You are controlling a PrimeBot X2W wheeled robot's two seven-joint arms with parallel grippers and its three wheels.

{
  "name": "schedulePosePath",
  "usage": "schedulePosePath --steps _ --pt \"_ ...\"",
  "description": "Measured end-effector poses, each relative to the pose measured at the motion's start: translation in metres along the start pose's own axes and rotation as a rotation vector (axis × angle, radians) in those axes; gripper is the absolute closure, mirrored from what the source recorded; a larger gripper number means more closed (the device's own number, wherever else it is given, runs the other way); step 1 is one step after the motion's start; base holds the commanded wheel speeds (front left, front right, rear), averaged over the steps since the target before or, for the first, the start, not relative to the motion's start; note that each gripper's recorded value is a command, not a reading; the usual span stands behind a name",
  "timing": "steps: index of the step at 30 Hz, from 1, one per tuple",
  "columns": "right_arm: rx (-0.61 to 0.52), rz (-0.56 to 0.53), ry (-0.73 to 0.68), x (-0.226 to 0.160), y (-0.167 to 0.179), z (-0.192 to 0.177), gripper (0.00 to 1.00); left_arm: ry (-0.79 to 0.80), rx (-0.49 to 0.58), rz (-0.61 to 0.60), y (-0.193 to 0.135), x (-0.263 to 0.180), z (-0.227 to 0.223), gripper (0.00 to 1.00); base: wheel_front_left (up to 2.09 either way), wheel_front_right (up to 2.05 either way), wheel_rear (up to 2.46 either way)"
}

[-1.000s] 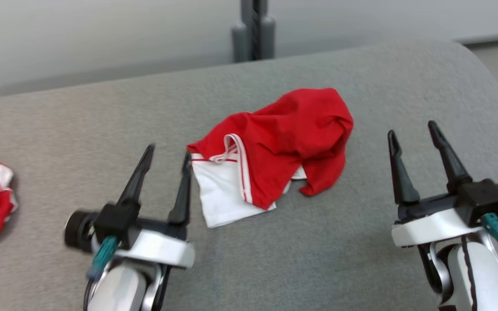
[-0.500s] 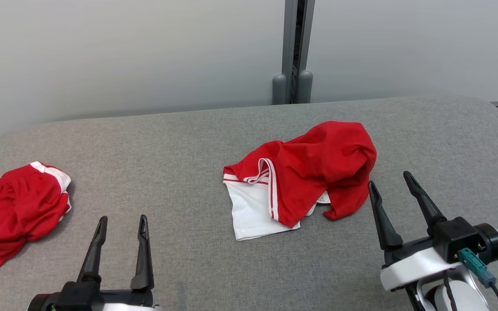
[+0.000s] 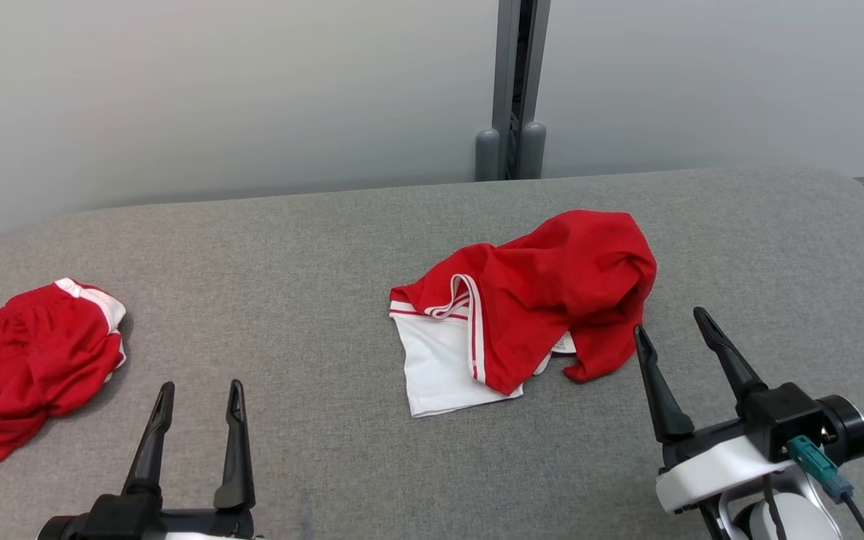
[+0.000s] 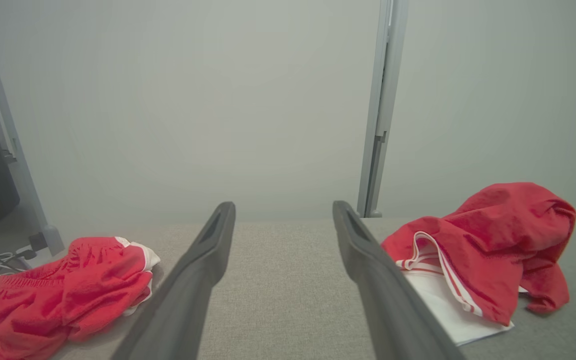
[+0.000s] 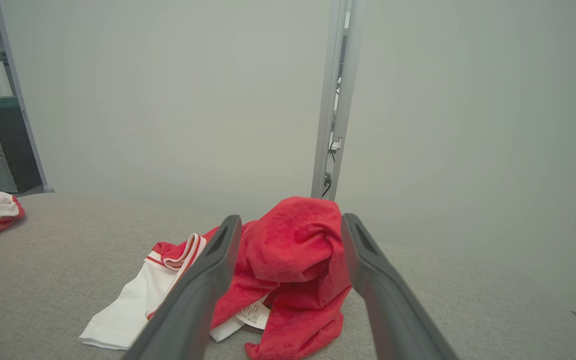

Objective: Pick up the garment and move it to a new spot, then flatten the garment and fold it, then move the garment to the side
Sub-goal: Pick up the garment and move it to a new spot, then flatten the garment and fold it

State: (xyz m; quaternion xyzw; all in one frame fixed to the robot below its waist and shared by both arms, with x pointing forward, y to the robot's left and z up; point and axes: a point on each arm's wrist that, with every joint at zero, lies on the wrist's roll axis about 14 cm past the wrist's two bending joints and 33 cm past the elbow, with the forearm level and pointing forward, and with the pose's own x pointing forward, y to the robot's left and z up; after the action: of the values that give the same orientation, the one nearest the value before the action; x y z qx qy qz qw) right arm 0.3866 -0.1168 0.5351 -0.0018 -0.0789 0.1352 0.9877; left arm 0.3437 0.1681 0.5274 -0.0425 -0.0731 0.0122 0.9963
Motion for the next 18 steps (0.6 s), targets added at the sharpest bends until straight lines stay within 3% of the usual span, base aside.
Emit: schedulePosePath --steps 18 --pt "0.004 0.001 0.001 0.0025 0.0 -0.001 0.0 0.024 -0.036 -0.004 -0.0042 0.001 -0.0073 0.0 0.0 0.0 0.0"
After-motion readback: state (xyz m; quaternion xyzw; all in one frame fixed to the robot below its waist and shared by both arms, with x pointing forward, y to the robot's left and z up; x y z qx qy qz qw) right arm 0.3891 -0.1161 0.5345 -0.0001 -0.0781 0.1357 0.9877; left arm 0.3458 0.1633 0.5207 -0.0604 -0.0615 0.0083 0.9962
